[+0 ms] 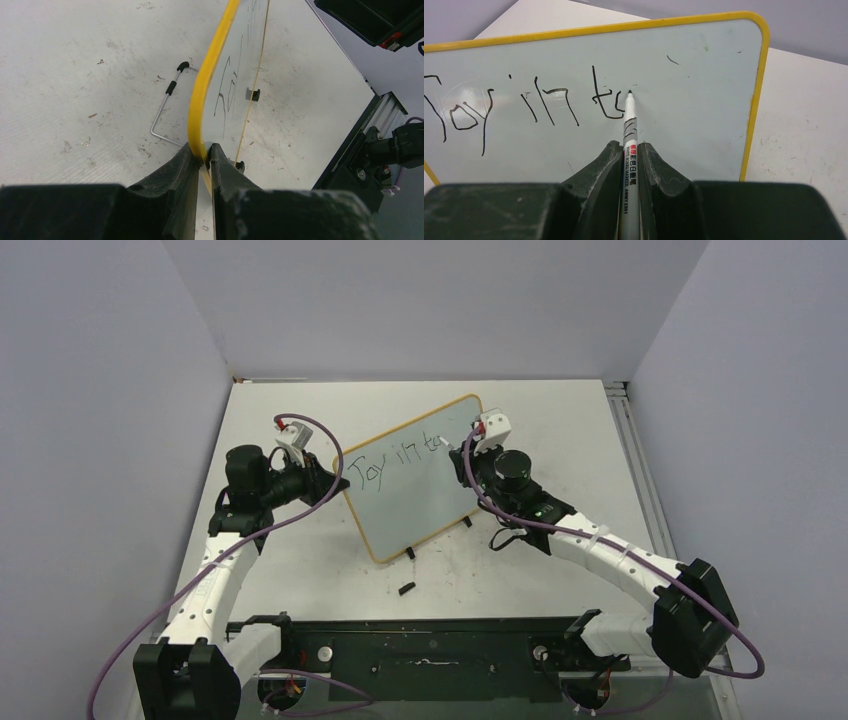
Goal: Write a sentence on the whiteboard
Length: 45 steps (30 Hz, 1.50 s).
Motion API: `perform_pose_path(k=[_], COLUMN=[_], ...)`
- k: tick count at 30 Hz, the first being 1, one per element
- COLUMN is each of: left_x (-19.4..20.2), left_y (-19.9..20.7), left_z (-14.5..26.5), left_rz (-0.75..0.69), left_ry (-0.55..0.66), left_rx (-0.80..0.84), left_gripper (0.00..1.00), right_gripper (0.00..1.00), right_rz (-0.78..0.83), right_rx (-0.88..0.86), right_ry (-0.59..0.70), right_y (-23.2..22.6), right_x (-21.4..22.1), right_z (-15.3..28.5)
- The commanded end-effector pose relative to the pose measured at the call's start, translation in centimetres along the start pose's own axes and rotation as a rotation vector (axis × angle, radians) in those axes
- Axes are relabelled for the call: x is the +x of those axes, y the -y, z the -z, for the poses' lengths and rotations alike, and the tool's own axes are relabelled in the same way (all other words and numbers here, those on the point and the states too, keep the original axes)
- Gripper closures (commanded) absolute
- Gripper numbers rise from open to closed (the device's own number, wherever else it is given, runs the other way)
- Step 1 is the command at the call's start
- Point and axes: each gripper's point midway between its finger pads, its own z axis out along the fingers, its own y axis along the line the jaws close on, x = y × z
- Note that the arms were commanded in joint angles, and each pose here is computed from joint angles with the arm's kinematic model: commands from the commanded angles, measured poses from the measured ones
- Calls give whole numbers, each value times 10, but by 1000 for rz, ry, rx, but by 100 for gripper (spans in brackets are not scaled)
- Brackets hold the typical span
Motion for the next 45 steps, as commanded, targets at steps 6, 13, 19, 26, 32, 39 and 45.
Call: perform_pose_path(k=[6, 13, 19, 26, 32, 39, 45], left_x=[-6, -6, -6, -6, -6, -6, -6], left_y=[0, 0, 0, 0, 0, 0, -1], left_z=[2, 2, 2, 2, 2, 2, 2], left_rz=[-40, -39, -39, -39, -39, -39, -39], left_ry=[9, 8, 9, 8, 9, 9, 10], left_rx=[-13, -12, -13, -12, -13, -14, -16], left_gripper=[100, 100, 100, 100, 100, 100, 100], right_gripper=[95, 95, 95, 95, 95, 95, 95], right_rz=[2, 2, 1, -5, -6, 1, 0], right_rx=[-62, -79, -47, 28, 38, 34, 37], right_ry=[73, 71, 63, 52, 40, 9, -8], right_y=[-16, -20, -16, -3, -1, -1, 1], right_x=[-26, -23, -20, -17, -13, -3, 5], right_z=[-6, -6, -5, -5, -6, -5, -2])
